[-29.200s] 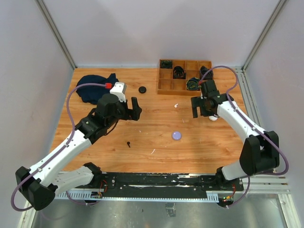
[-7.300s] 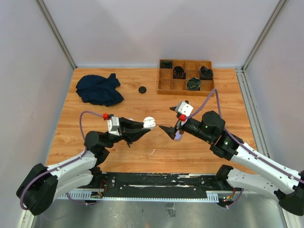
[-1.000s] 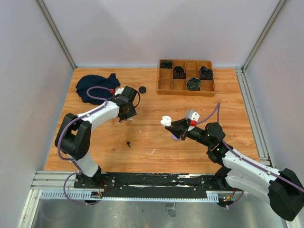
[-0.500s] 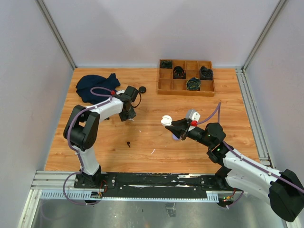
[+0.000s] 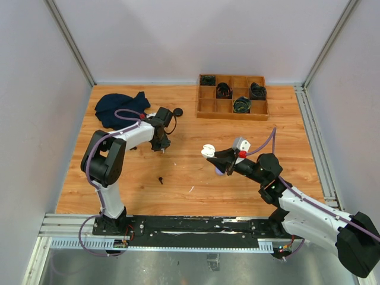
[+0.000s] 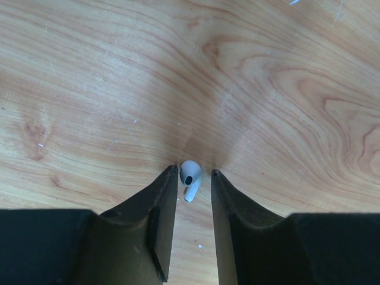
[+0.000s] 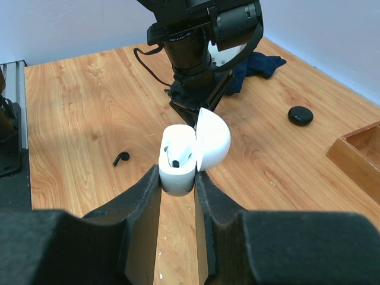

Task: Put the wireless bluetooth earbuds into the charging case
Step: Pick up the earbud from the center of the board.

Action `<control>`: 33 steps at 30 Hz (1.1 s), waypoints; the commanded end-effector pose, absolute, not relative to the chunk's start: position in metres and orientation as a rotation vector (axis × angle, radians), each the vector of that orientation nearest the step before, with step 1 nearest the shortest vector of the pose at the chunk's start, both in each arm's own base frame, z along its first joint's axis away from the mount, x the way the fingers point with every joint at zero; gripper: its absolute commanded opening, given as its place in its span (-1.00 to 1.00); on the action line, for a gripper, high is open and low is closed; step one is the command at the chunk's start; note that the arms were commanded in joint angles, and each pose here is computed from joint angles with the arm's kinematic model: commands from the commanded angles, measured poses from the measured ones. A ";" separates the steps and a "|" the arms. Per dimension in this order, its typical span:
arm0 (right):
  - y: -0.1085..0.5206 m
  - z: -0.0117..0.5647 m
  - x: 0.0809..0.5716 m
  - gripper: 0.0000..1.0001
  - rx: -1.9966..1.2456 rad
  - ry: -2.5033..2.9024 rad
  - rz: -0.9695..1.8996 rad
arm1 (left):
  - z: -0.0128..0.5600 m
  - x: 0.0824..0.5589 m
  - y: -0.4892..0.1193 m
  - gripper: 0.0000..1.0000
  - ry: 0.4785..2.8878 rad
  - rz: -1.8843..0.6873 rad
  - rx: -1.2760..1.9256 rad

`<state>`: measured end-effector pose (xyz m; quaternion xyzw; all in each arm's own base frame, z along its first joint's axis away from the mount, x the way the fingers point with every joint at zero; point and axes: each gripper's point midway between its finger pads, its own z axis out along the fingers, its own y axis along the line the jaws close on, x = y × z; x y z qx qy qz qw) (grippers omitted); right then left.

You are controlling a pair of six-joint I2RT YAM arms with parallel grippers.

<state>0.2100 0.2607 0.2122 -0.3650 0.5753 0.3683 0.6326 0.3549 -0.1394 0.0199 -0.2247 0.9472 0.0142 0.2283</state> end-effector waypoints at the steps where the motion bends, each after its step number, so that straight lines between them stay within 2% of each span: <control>1: 0.258 0.222 0.211 -0.91 -0.827 1.278 0.830 | 0.015 0.352 -0.143 -0.33 2.639 0.001 -0.608; 22: 0.261 0.222 0.208 -0.92 -0.842 1.278 0.847 | 0.014 0.358 -0.127 -0.28 2.681 0.150 -0.422; 33: 0.260 0.223 0.209 -0.91 -0.837 1.281 0.842 | 0.005 0.344 -0.133 -0.33 2.757 0.099 -0.365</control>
